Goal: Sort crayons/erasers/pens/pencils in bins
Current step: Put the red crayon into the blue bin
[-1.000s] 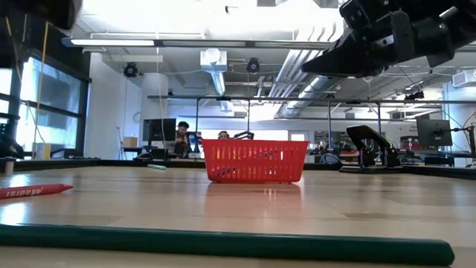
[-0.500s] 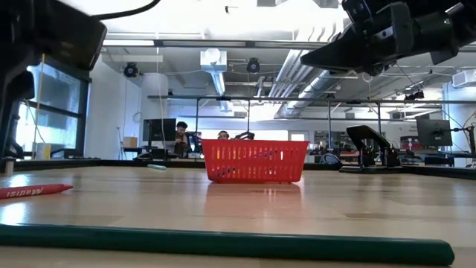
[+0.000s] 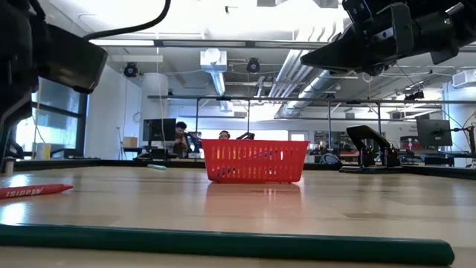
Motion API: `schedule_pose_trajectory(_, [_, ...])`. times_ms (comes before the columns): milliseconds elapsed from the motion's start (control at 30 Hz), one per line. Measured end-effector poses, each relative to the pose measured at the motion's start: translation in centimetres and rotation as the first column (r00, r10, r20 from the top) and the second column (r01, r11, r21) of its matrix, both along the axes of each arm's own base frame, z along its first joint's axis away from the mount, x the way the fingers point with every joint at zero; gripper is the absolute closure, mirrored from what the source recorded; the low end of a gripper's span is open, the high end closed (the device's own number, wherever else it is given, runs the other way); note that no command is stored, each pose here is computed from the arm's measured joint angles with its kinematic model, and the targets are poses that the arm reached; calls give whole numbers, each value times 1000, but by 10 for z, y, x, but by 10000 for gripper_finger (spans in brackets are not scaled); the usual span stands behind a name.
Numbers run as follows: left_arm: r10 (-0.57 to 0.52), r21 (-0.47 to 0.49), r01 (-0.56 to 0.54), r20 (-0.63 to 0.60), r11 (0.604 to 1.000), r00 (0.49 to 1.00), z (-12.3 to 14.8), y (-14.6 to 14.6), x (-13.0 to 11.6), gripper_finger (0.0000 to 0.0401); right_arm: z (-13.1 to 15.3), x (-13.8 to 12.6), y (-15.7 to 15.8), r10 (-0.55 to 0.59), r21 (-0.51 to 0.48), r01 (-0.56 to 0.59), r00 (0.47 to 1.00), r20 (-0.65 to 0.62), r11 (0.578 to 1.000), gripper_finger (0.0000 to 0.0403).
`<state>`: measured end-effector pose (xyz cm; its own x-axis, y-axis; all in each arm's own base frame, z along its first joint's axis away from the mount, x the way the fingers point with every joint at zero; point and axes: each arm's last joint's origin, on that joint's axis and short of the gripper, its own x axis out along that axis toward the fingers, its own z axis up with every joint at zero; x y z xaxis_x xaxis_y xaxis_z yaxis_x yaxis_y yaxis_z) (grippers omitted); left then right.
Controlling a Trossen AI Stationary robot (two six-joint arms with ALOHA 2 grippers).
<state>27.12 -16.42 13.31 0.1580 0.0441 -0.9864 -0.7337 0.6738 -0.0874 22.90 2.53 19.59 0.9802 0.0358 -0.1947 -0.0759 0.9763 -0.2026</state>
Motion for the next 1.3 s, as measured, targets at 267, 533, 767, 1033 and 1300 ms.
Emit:
schedule_pose_trajectory(267, [-67, 0, 67, -30, 998, 997, -2, 0, -2, 363, 0, 0, 0, 1, 0, -1, 1000, 0, 1000, 403])
schedule_pose_trajectory(533, [-105, 45, 104, 16, 994, 994, 4, 3, -1, 392, 0, 0, 0, 8, 2, -8, 1000, -1, 1000, 403])
schedule_pose_trajectory(767, [-114, 84, 111, 41, 990, 993, 5, 4, 1, 398, 0, 0, 0, 7, 9, -7, 1000, -1, 1000, 403])
schedule_pose_trajectory(1033, [-152, 157, 128, 148, 979, 977, 26, 10, 2, 400, 0, 0, 0, 8, 13, -8, 1000, -1, 1000, 403])
schedule_pose_trajectory(1300, [-211, 232, 150, 267, 961, 940, 49, 25, 9, 400, -2, 0, 0, 7, 19, -7, 1000, -16, 1000, 403])
